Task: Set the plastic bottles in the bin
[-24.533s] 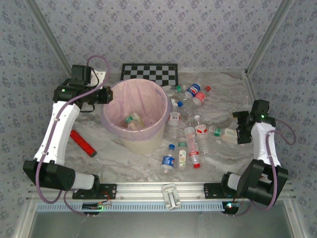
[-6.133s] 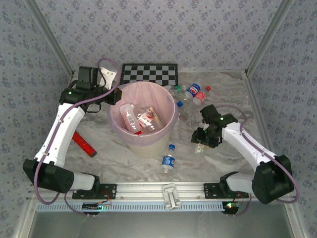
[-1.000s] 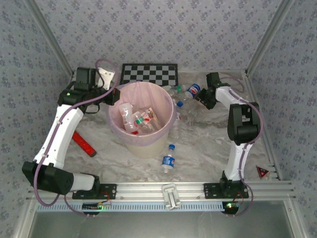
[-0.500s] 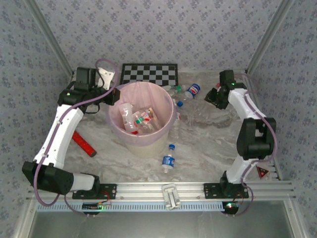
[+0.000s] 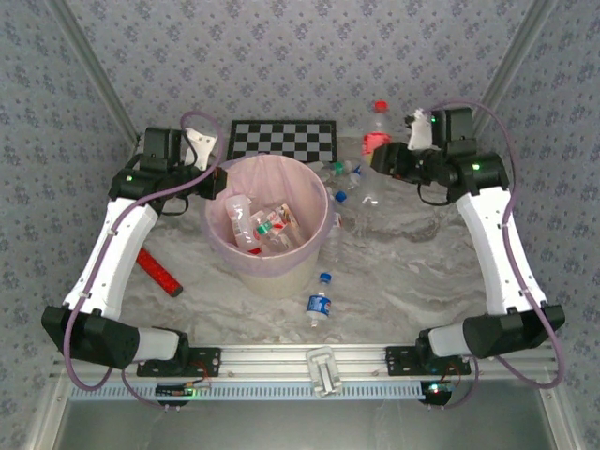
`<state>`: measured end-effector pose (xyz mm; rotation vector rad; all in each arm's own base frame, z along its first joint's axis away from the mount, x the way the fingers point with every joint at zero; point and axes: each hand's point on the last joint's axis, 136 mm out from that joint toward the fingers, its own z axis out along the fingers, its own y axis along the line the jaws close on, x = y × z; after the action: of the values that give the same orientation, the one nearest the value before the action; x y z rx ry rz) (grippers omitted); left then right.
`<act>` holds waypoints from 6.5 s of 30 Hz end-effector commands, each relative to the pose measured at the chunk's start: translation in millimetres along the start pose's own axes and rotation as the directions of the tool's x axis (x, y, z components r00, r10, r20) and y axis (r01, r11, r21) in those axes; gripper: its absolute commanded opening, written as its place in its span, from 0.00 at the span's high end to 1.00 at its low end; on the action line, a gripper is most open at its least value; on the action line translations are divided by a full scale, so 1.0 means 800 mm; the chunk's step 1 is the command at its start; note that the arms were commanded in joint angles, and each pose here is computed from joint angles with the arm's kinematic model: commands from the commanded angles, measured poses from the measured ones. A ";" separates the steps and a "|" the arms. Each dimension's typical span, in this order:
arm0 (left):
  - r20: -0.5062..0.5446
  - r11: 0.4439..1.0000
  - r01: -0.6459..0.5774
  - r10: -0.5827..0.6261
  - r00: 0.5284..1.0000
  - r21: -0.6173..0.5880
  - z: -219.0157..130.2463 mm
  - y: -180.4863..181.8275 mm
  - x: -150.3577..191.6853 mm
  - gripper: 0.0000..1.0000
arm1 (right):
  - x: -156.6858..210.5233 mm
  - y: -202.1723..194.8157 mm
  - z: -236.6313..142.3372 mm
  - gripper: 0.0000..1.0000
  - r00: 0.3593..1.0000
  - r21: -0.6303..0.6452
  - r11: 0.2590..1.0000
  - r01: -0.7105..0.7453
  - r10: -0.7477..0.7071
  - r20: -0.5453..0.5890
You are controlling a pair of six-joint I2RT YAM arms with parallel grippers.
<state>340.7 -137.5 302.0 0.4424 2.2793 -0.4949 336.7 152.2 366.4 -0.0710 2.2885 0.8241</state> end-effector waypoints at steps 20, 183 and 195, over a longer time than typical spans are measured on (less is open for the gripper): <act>-0.016 0.999 0.010 -0.009 1.000 0.053 -0.016 -0.019 0.009 1.00 | 0.142 0.192 0.116 0.54 0.838 -0.292 0.885 0.362 -0.446 -0.313; -0.129 0.998 0.014 -0.006 0.992 0.062 0.011 -0.031 0.020 1.00 | 0.142 0.130 0.171 0.48 0.712 -0.097 0.767 0.635 -0.629 -0.313; -0.122 0.998 0.008 0.000 0.992 0.064 0.012 -0.032 0.020 1.00 | 0.112 0.156 0.148 0.17 0.759 -0.095 0.792 0.602 -0.606 -0.240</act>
<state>334.4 -155.8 302.4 0.5160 2.3248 -0.5006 312.1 340.8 274.8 -0.9413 2.3330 0.4775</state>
